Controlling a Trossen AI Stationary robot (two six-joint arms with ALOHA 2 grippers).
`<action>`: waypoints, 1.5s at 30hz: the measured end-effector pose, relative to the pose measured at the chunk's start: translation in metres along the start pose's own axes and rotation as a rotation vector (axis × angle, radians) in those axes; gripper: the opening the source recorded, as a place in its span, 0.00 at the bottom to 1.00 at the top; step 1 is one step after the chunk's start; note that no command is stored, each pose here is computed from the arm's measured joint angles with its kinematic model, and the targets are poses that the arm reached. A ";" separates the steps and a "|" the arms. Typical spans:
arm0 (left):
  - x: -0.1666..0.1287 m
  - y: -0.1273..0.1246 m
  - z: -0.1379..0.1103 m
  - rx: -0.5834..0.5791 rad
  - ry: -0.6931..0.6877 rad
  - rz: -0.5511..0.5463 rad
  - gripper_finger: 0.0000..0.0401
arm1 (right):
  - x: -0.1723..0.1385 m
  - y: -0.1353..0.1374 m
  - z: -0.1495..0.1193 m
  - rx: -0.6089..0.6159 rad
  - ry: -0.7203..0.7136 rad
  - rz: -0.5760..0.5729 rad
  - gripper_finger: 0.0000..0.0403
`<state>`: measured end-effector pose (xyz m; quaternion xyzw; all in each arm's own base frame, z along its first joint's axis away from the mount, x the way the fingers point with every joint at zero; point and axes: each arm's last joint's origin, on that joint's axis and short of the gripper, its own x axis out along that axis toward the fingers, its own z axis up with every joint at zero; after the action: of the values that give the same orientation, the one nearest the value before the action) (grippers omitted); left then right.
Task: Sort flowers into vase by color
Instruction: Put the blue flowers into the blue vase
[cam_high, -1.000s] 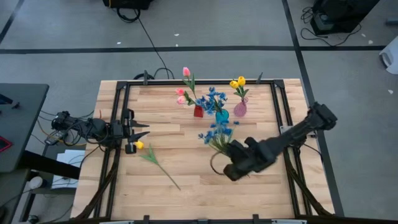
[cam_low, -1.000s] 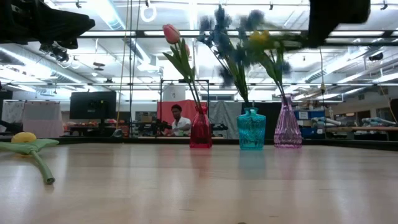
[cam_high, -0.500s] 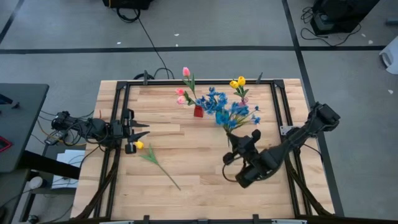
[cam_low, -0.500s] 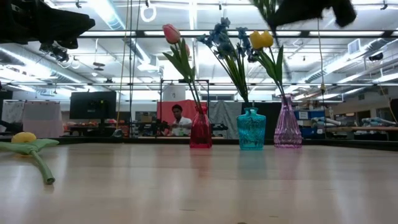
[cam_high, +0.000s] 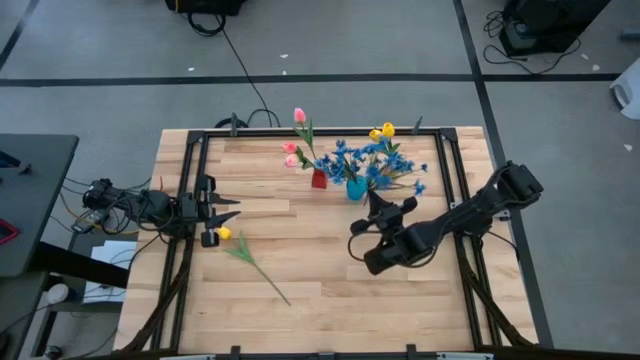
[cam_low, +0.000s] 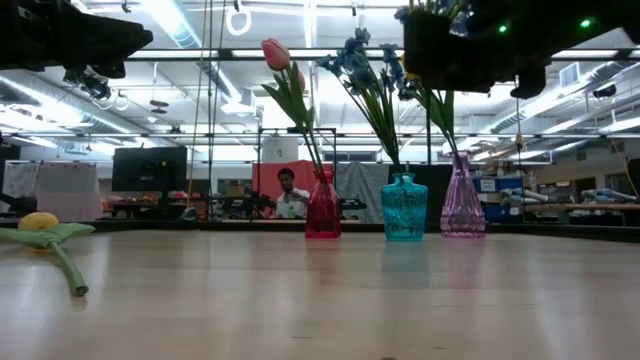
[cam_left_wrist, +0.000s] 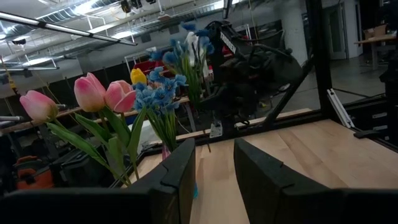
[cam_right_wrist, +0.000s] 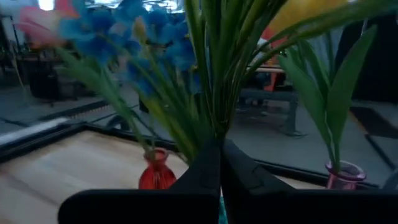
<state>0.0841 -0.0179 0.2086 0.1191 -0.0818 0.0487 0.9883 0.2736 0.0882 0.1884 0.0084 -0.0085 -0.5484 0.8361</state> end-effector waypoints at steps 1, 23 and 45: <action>0.000 0.000 0.000 0.000 0.000 0.000 0.29 | 0.001 0.001 0.000 -0.022 0.005 -0.002 0.02; 0.000 0.000 0.000 0.011 0.002 0.000 0.29 | 0.007 0.040 0.087 -0.261 0.037 0.220 0.02; 0.000 0.000 0.000 0.001 0.003 0.000 0.29 | 0.013 -0.058 0.078 -0.027 -0.045 0.564 0.02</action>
<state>0.0841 -0.0179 0.2084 0.1197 -0.0804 0.0488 0.9883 0.2239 0.0533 0.2655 -0.0175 -0.0218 -0.2942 0.9553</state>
